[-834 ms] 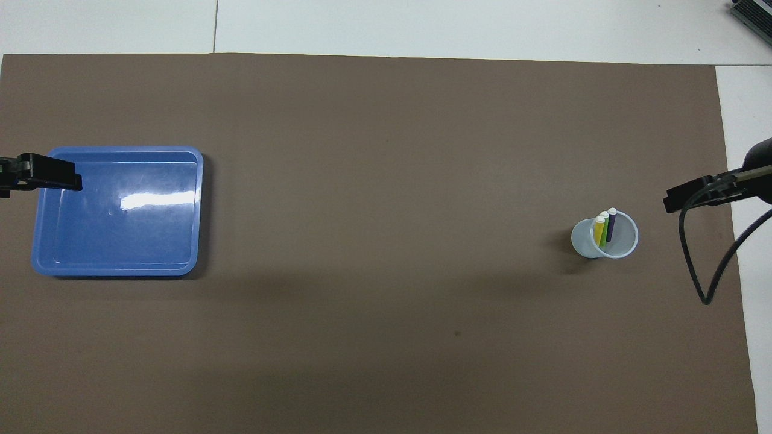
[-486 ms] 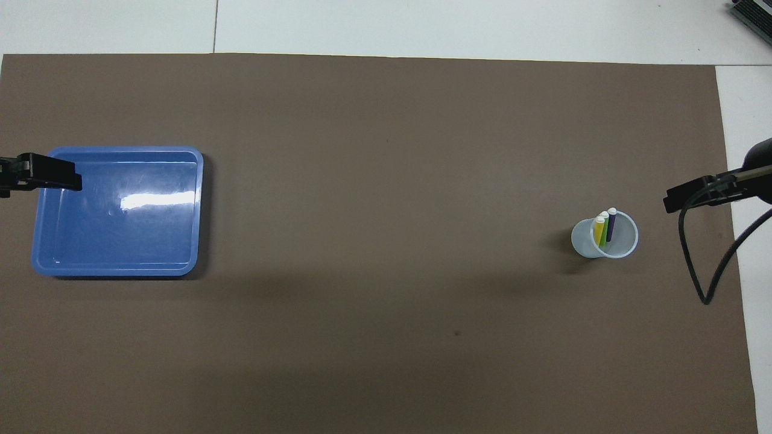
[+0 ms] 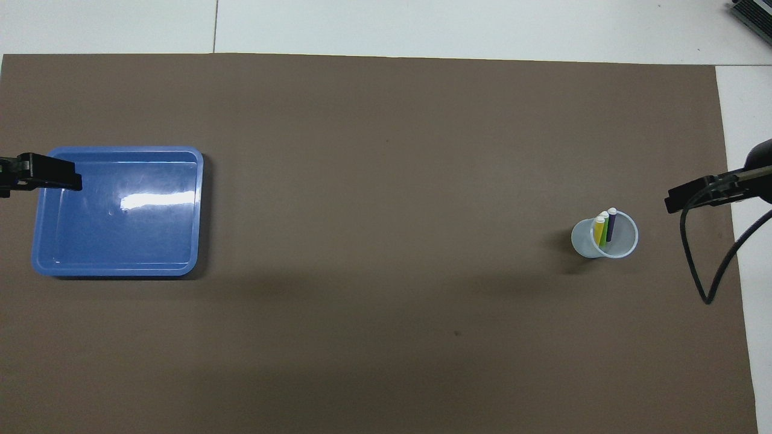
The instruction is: Right arm passes pens to left for tray arrangement
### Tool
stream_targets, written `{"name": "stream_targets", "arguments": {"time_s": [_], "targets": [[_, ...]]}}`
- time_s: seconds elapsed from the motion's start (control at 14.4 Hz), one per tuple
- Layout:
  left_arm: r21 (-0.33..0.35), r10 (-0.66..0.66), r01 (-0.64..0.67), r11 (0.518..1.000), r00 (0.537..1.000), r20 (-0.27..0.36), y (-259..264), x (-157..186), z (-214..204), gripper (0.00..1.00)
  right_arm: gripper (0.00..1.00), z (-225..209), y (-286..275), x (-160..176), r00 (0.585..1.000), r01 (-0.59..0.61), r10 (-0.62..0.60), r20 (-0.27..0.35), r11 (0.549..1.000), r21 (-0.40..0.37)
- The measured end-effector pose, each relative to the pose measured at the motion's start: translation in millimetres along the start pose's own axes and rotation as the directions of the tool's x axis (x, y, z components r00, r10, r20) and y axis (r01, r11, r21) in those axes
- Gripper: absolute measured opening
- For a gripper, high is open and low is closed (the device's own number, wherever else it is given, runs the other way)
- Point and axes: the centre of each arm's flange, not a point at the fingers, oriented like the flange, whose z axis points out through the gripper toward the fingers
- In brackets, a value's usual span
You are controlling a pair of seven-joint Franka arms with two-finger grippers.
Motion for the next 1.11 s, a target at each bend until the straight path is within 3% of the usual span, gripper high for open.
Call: {"name": "stream_targets", "arguments": {"time_s": [0.42,0.56,1.11], "targets": [[0.0,0.0,0.0,1.0,1.0,-0.001,-0.1,0.1,-0.1,1.0,1.0,-0.8,-9.2,1.4,1.0,0.017,-0.017,-0.004,1.0,0.0],[0.0,0.0,0.0,1.0,1.0,-0.001,-0.3,0.1,-0.1,1.0,1.0,6.3,-23.0,6.2,0.998,0.041,-0.041,-0.039,0.999,-0.005],[0.0,-0.001,0.001,1.0,1.0,-0.002,-0.7,0.2,-0.2,1.0,1.0,106.7,-69.0,23.0,0.997,-0.007,0.007,-0.072,1.0,-0.002]]}}
